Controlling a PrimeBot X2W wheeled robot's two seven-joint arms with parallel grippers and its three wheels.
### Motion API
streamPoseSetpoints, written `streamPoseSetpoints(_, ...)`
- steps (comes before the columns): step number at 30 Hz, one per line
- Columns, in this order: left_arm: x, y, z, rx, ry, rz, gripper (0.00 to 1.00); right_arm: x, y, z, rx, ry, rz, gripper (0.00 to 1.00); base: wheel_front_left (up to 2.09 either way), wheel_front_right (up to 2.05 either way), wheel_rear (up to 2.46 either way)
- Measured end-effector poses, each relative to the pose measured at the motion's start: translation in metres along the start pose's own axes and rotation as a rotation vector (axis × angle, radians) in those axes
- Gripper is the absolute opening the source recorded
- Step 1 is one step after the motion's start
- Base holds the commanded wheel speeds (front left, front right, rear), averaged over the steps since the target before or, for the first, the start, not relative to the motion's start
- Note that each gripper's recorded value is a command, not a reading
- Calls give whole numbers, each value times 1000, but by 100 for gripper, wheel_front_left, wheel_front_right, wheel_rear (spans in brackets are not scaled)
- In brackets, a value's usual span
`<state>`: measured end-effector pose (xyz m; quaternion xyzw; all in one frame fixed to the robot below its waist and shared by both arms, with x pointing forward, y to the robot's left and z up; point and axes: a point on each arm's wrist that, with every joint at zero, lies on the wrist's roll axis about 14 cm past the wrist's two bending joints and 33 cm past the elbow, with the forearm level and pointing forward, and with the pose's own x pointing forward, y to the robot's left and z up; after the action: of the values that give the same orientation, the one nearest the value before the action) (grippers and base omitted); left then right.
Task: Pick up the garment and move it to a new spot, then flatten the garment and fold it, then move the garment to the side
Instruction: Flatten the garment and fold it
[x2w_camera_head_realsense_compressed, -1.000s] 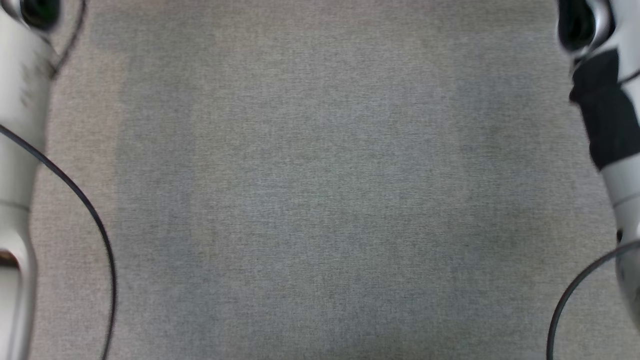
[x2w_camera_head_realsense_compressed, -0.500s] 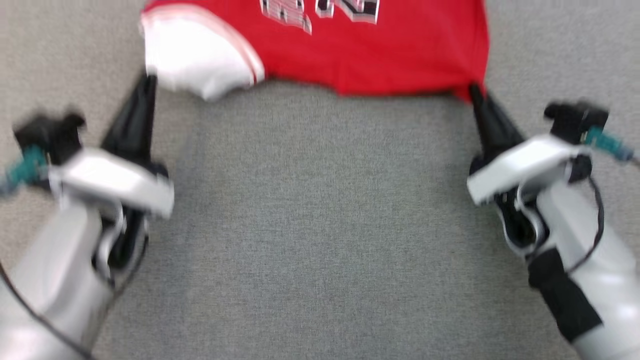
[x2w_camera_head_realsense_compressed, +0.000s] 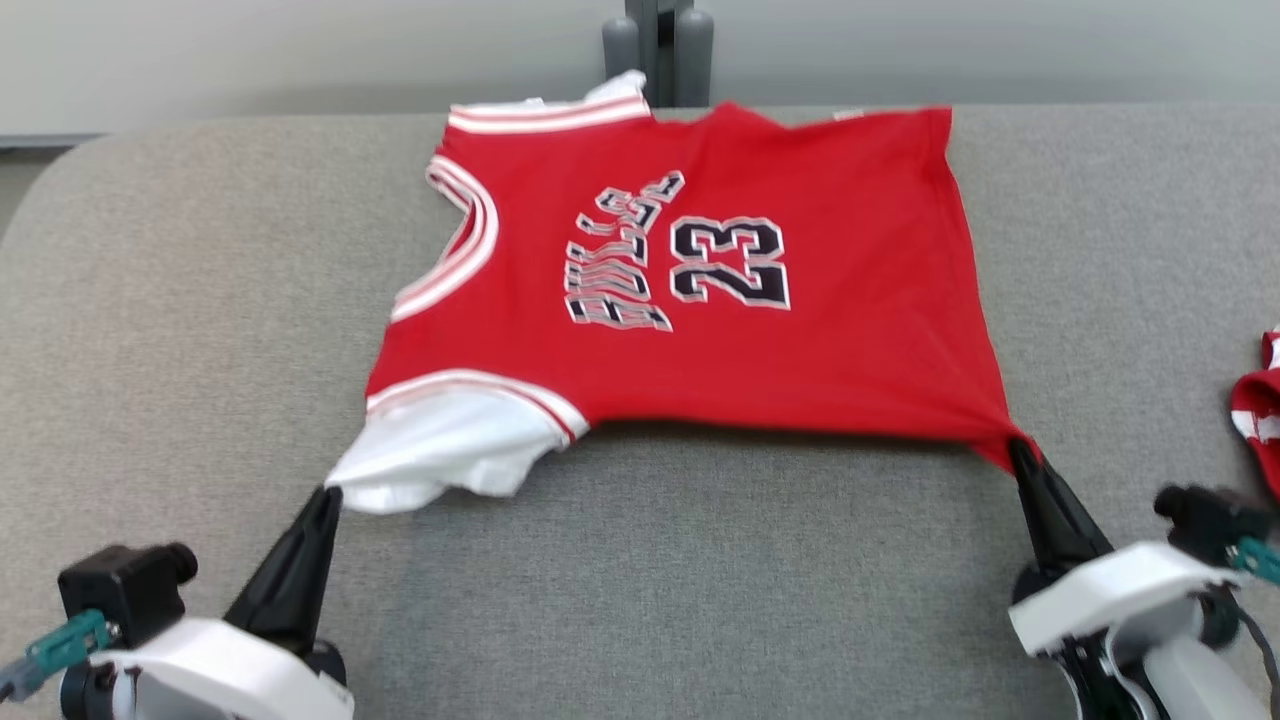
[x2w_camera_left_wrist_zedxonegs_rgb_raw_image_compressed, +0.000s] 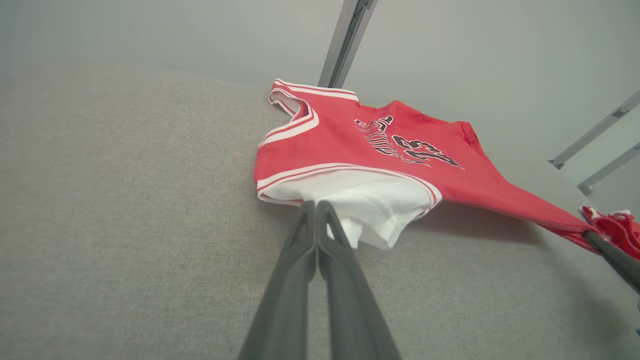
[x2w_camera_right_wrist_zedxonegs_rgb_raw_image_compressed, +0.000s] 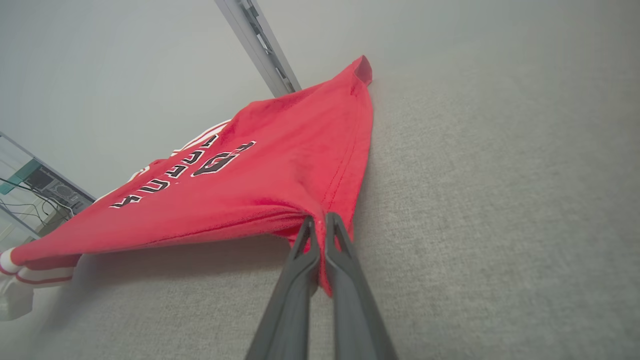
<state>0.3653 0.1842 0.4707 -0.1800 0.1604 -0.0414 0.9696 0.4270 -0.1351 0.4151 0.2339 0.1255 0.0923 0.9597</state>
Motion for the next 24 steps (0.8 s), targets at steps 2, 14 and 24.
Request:
streamPoseSetpoints(2,-9,0,-1,-7,12,4,0,-7,-3,-1,2,6,-9,0,0,0,0)
streamPoseSetpoints(14,-84,-10,-37,-68,252,3,0,-83,-16,-29,-24,159,-99,0,0,0,0)
streamPoseSetpoints(24,-113,-14,-54,-95,374,-2,0,-128,-20,-31,-56,279,-166,0,0,0,0)
